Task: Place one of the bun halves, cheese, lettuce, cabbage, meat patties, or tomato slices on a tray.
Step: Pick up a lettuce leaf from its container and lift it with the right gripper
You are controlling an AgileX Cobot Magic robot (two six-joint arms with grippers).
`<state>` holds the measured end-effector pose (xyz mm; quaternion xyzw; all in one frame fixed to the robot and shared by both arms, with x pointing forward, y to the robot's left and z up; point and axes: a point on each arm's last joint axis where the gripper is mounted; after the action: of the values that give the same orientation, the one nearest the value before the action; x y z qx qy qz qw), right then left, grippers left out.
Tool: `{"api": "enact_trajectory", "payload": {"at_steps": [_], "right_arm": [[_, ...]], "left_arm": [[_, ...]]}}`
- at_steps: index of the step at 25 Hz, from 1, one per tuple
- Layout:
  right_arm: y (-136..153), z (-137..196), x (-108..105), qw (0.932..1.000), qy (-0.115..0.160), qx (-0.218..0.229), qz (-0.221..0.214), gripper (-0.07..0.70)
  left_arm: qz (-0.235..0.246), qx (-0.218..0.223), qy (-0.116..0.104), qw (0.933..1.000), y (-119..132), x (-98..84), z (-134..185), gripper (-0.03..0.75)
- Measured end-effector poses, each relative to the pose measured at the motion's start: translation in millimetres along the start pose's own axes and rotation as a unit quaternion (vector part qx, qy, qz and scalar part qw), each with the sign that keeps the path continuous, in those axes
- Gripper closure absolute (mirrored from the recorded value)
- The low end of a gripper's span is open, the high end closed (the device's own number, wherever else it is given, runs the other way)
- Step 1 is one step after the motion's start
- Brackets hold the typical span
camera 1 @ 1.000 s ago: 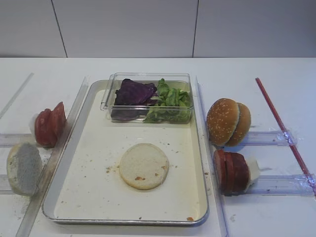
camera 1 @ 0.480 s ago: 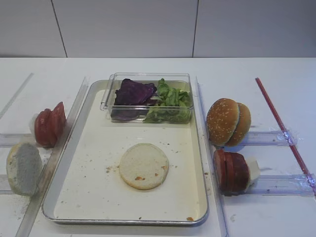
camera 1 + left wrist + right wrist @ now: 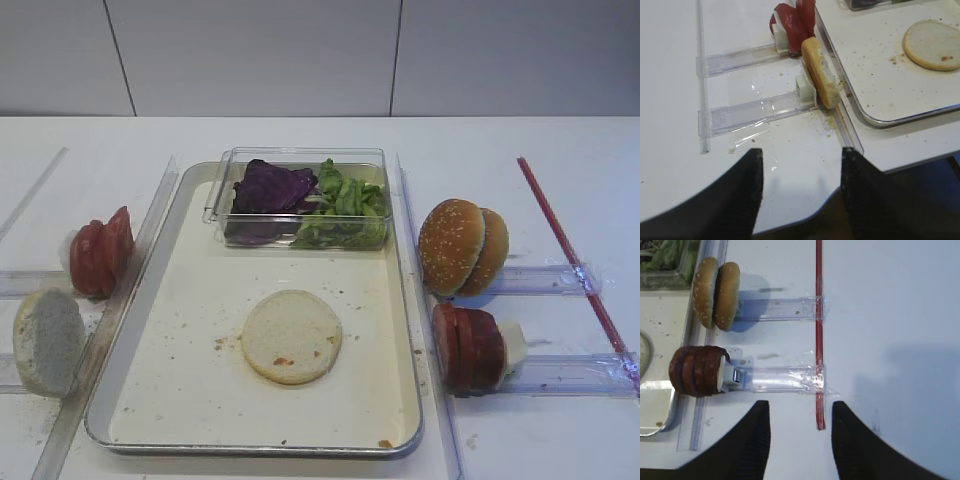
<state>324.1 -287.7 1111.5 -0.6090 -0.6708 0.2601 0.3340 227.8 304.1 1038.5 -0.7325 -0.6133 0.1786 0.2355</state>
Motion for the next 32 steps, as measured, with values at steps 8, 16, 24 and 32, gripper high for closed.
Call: {"api": "enact_trajectory", "payload": {"at_steps": [8, 16, 24, 32], "right_arm": [[17.8, -85.8, 6.1, 0.9990, 0.021, 0.033, -0.022, 0.302], [48.5, -131.4, 5.8, 0.9941, 0.031, 0.102, -0.022, 0.302], [72.6, -151.1, 6.3, 0.9910, 0.040, 0.126, -0.023, 0.280], [96.4, -168.9, 47.8, 0.9884, 0.004, 0.146, -0.042, 0.275]], "left_arm": [[0.000, 0.000, 0.000, 1.0000, 0.0, 0.0, 0.0, 0.376], [0.000, 0.000, 0.000, 1.0000, 0.0, 0.0, 0.0, 0.376], [0.000, 0.000, 0.000, 1.0000, 0.0, 0.0, 0.0, 0.376], [0.000, 0.000, 0.000, 1.0000, 0.0, 0.0, 0.0, 0.376]]}}
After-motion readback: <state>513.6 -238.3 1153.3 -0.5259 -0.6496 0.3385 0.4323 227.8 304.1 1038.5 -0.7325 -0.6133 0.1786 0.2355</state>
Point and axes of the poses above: a point on each arm's last joint axis where the gripper is mounted, y pointing out along that axis toward the gripper, x along the wrist's bending axis when the last joint is at zero, z = x × y, and after that the axes turned 1 degree about y, right-handed
